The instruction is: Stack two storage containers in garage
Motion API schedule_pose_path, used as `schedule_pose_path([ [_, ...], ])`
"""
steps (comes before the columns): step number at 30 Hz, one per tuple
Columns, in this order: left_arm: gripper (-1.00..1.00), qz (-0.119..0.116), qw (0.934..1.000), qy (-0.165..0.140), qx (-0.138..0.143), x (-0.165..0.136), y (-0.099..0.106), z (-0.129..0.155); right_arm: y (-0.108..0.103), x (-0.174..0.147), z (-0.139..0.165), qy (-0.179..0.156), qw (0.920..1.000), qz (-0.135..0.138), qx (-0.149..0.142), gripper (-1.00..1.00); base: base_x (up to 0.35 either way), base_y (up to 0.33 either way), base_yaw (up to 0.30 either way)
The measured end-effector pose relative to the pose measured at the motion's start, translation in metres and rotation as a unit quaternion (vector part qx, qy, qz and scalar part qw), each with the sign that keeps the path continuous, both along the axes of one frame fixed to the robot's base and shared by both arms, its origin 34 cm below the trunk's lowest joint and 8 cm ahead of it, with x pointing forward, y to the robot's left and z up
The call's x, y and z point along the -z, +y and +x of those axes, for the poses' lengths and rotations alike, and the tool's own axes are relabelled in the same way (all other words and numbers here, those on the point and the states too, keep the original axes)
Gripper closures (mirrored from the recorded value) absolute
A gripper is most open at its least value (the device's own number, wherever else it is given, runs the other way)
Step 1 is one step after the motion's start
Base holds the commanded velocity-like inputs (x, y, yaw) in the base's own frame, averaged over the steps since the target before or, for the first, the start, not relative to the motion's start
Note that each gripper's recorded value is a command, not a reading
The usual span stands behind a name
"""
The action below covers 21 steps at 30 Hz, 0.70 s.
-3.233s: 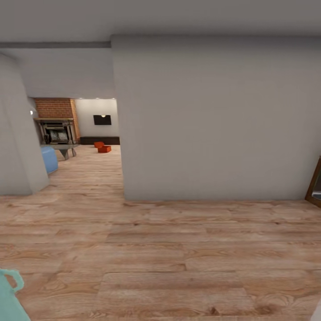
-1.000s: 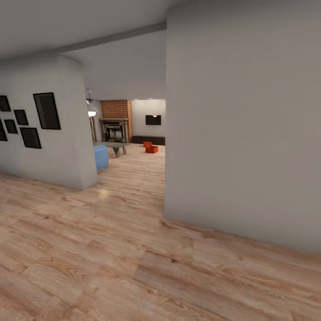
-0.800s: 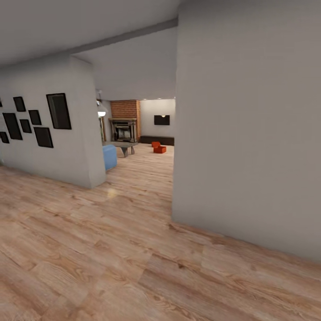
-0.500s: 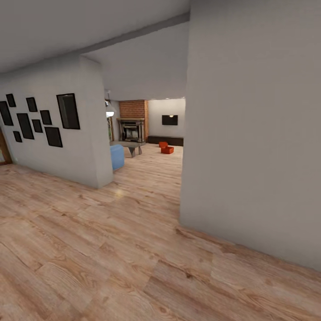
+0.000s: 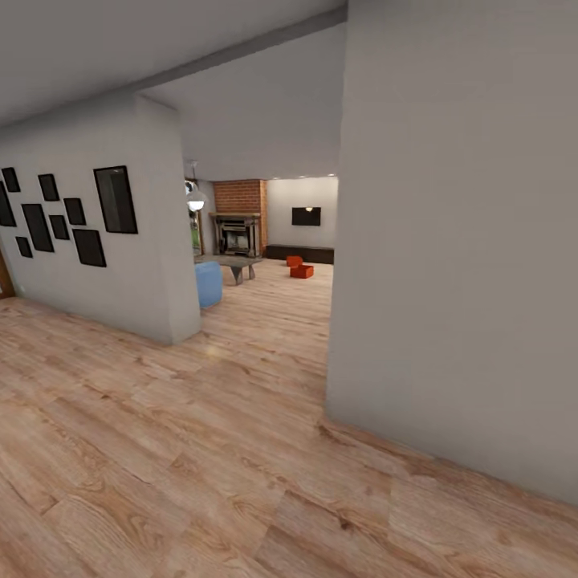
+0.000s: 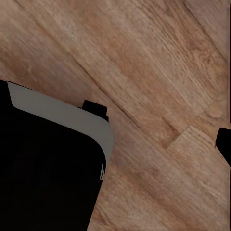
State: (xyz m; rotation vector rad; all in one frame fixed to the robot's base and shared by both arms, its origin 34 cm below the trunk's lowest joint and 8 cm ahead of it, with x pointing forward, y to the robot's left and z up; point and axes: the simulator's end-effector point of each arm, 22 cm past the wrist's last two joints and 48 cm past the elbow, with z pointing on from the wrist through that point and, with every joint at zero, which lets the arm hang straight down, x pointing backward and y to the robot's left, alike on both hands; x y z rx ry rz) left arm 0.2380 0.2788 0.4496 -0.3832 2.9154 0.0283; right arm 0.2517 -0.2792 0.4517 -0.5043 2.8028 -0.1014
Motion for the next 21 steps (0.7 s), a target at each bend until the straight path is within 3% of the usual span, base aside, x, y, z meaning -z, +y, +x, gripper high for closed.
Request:
schedule_pose_path([
  [21, -1.00, 0.000, 1.0000, 0.002, 0.000, 0.0002, -0.0002, -0.0012, 0.0056, 0.0002, -0.0001, 0.000, 1.0000, 0.004, 0.004, -1.00, 0.324, 0.000, 0.000],
])
